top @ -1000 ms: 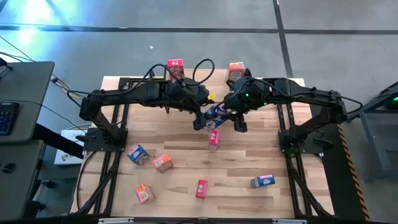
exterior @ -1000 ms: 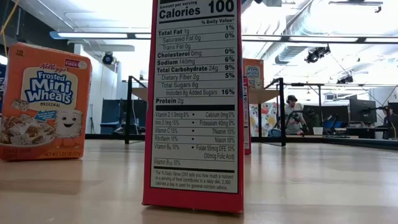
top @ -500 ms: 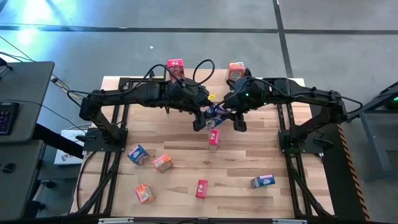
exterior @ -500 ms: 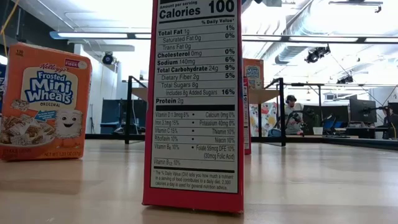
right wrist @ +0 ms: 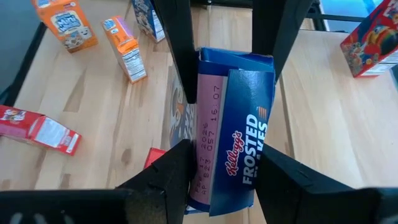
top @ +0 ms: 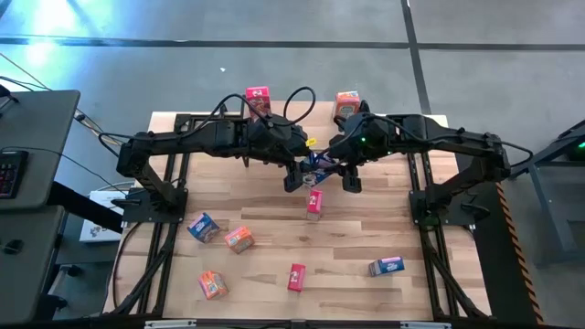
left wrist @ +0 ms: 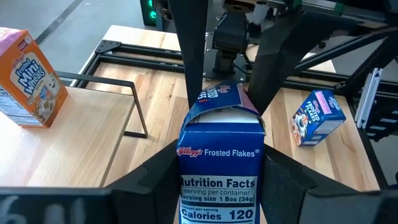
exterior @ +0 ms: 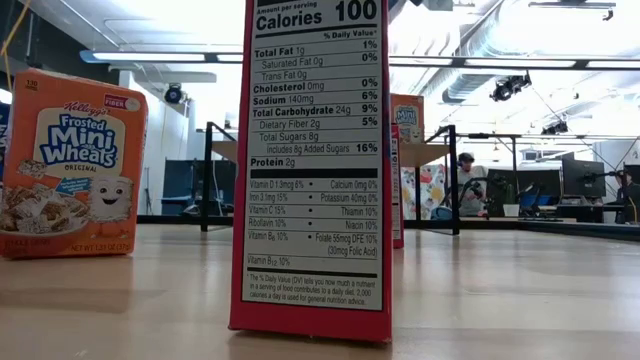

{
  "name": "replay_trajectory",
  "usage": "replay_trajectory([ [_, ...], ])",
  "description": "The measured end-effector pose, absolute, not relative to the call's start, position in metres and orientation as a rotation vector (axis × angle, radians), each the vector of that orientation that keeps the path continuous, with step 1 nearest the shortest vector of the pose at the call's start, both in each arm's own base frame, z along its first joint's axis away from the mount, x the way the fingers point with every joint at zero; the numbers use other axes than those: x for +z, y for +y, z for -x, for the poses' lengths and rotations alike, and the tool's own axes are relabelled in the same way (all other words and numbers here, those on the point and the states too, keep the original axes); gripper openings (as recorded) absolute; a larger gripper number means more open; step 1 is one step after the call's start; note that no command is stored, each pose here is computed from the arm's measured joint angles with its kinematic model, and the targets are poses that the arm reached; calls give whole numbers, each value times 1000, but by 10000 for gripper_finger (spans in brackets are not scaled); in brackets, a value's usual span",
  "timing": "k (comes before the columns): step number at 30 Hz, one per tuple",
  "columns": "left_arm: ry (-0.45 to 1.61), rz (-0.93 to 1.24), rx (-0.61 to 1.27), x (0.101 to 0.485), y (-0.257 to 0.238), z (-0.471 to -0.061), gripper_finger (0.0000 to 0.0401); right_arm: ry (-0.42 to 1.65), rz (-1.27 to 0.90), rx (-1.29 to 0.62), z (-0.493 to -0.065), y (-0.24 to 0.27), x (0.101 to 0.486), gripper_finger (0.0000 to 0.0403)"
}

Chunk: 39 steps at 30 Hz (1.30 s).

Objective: Stack cereal on shelf
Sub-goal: Put the top blue cereal box on the shelf

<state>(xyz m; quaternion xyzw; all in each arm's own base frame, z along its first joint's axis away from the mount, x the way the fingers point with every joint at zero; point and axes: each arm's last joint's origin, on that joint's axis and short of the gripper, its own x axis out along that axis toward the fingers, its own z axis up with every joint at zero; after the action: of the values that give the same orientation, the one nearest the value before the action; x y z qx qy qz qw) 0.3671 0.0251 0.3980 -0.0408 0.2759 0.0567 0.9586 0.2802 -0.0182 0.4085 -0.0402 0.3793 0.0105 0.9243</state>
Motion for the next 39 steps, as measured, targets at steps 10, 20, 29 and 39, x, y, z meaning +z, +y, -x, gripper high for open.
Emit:
replay_trajectory([
  [10,562,52,105,398,25,-367,165,807,101,31,-278,-18,407,185],
  [20,560,15,95,399,25,-366,165,849,96,-3,-271,-17,406,257],
  [29,552,-8,93,403,27,-363,165,760,75,38,-239,-14,428,259],
  [39,522,-16,122,413,38,-353,165,593,94,40,-185,-10,459,259],
])
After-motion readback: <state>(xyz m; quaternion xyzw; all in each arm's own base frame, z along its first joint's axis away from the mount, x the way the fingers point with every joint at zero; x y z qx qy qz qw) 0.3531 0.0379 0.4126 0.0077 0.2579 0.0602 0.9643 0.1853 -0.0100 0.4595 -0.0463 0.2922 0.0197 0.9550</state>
